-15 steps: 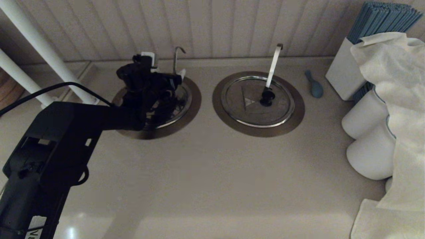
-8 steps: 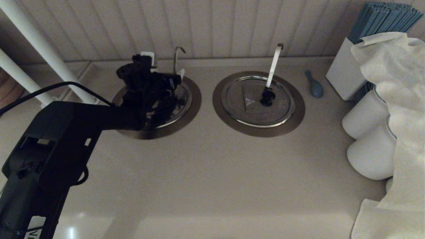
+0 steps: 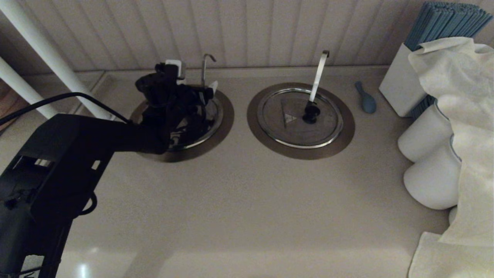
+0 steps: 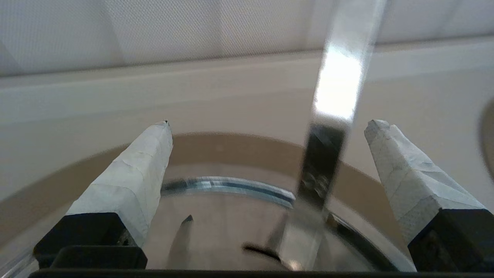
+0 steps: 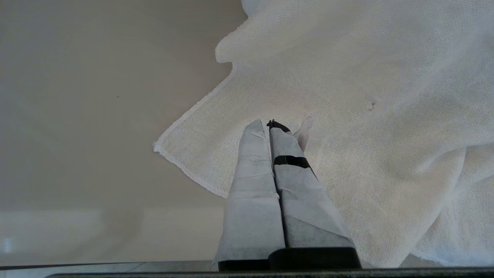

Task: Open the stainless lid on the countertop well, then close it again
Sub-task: Put the spoon in the groove

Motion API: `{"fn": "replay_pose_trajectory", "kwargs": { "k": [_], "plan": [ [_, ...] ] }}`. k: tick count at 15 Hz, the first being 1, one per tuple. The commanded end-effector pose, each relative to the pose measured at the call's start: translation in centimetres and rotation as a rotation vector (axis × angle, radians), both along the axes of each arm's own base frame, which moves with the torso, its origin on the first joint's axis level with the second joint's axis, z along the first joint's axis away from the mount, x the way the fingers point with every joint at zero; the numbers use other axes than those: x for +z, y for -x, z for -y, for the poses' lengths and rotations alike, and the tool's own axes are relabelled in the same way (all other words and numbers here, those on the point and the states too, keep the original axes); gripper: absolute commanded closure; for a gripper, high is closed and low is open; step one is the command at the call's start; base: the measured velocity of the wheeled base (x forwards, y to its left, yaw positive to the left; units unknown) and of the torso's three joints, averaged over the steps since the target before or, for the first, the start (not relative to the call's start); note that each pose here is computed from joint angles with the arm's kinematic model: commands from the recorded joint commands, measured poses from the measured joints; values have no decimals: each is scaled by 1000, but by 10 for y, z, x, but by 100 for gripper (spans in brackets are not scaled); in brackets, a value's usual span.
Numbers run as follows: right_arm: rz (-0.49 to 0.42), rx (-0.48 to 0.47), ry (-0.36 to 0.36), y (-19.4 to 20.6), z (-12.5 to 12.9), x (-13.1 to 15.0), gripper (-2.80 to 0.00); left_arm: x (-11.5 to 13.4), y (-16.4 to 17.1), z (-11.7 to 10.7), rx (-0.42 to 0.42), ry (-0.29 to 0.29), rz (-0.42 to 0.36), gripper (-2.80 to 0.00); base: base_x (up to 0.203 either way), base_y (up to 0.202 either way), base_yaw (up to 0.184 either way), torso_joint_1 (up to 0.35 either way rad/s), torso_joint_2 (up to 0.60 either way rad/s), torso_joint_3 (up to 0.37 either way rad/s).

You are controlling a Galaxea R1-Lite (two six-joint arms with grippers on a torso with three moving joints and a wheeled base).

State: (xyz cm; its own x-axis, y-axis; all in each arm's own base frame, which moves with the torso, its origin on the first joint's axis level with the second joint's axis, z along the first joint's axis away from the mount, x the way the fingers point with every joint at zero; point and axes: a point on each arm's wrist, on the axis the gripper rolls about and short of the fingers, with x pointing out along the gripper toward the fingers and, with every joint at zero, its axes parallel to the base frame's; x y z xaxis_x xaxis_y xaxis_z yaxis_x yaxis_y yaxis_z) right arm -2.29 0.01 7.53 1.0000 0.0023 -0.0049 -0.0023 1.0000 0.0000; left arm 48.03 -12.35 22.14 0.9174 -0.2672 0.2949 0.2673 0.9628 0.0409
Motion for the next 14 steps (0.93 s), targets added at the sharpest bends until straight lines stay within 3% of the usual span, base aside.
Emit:
{"fn": "replay_pose_trajectory", "kwargs": {
  "k": [1, 6, 14],
  "plan": [
    [0, 1, 0, 0, 0, 0, 0, 17, 14, -3, -3, 3, 19, -280, 0, 0, 0, 0, 0, 0],
    [-1, 1, 0, 0, 0, 0, 0, 37, 34, -11, -5, 4, 20, -280, 0, 0, 0, 0, 0, 0],
    [-1, 1, 0, 0, 0, 0, 0, 16, 10, -12, -4, -5, -11, -280, 0, 0, 0, 0, 0, 0]
  ]
}}
